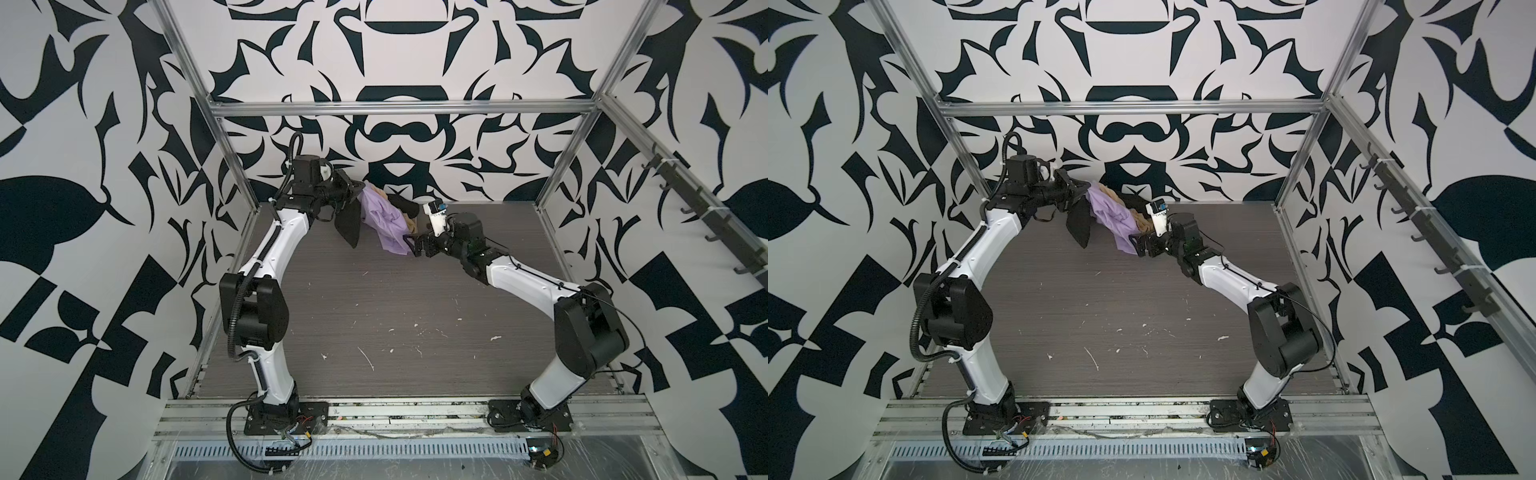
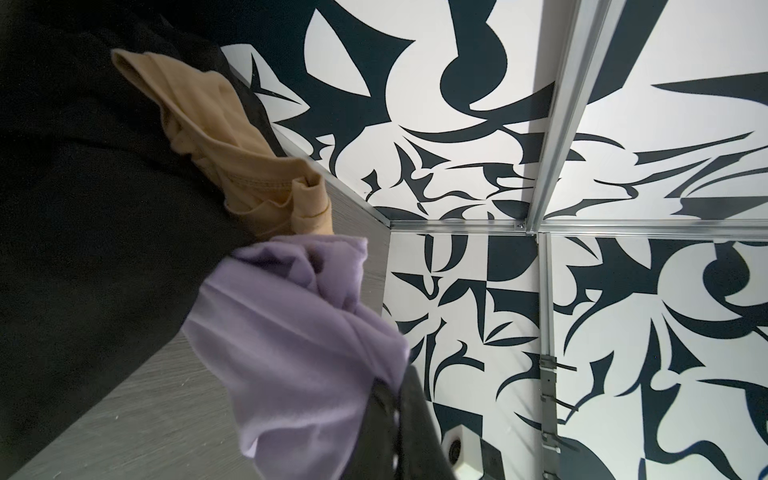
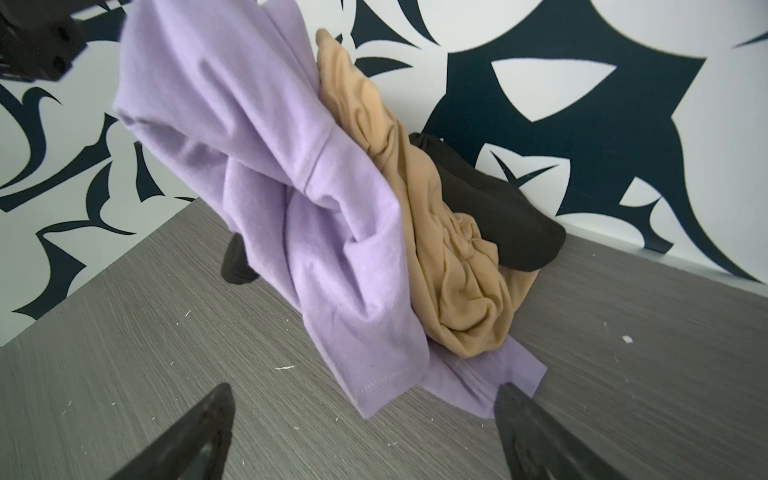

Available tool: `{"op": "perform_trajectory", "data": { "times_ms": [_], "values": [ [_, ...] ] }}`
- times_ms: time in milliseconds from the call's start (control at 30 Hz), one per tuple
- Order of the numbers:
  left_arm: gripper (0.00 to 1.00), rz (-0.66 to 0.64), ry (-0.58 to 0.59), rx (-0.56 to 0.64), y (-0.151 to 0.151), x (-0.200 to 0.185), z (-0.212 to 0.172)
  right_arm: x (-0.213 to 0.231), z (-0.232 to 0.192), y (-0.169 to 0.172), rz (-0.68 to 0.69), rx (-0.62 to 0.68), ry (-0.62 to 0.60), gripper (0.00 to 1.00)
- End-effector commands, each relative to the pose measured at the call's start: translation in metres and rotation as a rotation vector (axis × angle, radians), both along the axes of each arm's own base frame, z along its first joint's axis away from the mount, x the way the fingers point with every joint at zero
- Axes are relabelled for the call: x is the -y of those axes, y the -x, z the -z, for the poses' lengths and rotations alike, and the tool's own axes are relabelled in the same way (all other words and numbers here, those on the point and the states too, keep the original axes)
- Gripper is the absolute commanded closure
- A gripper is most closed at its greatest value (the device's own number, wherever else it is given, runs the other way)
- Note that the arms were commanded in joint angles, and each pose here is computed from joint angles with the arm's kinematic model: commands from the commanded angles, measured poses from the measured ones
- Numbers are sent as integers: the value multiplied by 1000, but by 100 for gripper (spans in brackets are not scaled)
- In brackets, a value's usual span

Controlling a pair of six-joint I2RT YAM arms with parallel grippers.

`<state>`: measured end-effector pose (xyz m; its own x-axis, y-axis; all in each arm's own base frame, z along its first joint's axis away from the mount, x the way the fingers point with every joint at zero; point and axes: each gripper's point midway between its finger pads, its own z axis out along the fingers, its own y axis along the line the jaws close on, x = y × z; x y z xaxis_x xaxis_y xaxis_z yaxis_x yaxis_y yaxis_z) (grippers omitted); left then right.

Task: Pick out a specific cloth from the pile
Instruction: 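Grasp the lavender shirt with the right gripper and lift it with both grippers, then raise the lavender shirt higher, spreading the grippers apart above the pile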

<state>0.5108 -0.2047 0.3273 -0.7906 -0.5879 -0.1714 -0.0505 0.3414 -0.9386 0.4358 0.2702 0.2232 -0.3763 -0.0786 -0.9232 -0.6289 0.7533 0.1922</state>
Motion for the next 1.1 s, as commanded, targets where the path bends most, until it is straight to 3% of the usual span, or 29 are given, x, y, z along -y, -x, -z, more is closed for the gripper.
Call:
{"op": "perform_trajectory", "data": {
  "times_ms": [0, 500, 667, 833, 967, 1067],
  "values": [
    [100, 46, 72, 115, 6, 8, -54, -6, -38, 4, -42, 119, -39, 1],
    [100, 73, 139, 147, 16, 12, -82, -21, -51, 26, -189, 345, -35, 1],
    [100, 86, 133, 153, 16, 12, -80, -29, -39, 33, -254, 457, 71, 1],
    [100, 104, 139, 142, 17, 15, -76, -20, -26, 20, -203, 536, 203, 2],
    [100, 104, 137, 140, 16, 15, -73, -13, -16, -4, -130, 534, 239, 2],
    [100, 107, 136, 135, 16, 15, -70, -15, -3, -22, -101, 502, 263, 11]
  ]
}}
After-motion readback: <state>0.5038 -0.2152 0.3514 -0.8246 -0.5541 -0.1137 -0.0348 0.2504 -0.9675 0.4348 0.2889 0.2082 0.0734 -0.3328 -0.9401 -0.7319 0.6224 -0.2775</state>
